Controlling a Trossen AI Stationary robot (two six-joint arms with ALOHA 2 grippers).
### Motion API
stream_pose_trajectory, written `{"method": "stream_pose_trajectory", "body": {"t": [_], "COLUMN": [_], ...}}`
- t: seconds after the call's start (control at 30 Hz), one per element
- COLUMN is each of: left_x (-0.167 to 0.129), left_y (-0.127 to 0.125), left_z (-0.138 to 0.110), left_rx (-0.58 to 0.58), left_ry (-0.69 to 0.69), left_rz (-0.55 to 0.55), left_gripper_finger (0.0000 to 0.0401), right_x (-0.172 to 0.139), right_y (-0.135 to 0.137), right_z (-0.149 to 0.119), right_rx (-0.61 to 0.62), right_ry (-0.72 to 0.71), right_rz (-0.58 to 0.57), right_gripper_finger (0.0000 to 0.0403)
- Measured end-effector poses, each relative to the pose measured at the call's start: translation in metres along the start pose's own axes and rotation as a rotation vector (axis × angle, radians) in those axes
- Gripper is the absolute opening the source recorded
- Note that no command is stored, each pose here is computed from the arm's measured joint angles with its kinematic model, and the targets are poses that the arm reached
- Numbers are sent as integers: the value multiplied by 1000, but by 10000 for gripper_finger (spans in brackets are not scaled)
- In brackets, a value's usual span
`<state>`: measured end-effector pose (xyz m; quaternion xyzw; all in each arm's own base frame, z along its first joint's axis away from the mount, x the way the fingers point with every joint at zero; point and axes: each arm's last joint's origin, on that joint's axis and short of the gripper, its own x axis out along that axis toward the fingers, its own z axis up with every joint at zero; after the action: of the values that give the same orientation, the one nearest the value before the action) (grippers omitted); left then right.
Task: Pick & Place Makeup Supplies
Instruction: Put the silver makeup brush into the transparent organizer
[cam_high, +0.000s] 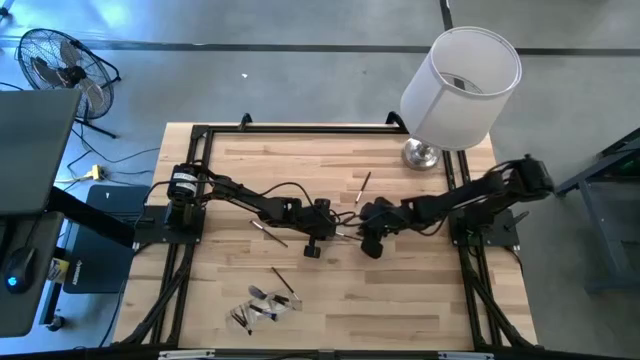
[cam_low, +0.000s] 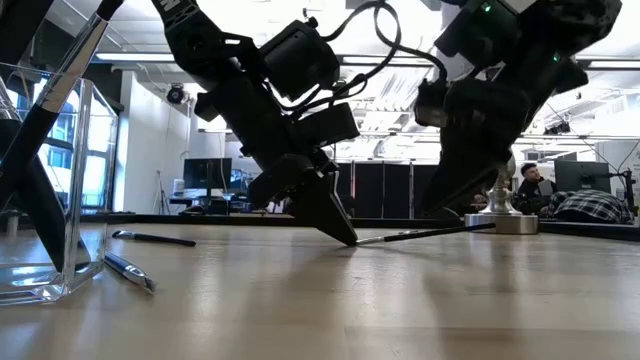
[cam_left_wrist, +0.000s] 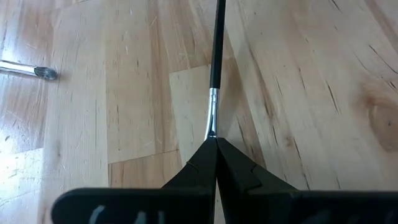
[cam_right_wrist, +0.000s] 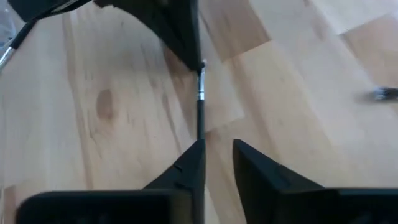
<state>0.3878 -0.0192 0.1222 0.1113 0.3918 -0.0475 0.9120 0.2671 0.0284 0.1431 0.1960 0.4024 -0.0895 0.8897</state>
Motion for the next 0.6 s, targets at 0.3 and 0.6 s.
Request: {"method": "stream_pose_trajectory", "body": {"t": [0.3,0.6], "left_x": [0,0], "left_y": [0,1], "left_z": [0,1], "left_rx": [8,7], "left_ry": [1,-9], "left_rz": [7,11], "left_gripper_finger": [1,1], "right_x": [-9,-17], "right_y": [3,30], "right_z": [8,57], "right_rx": [-29,-190], "right_ry": [29,228], "right_rz": [-37,-135], "right_gripper_finger": [164,210]}}
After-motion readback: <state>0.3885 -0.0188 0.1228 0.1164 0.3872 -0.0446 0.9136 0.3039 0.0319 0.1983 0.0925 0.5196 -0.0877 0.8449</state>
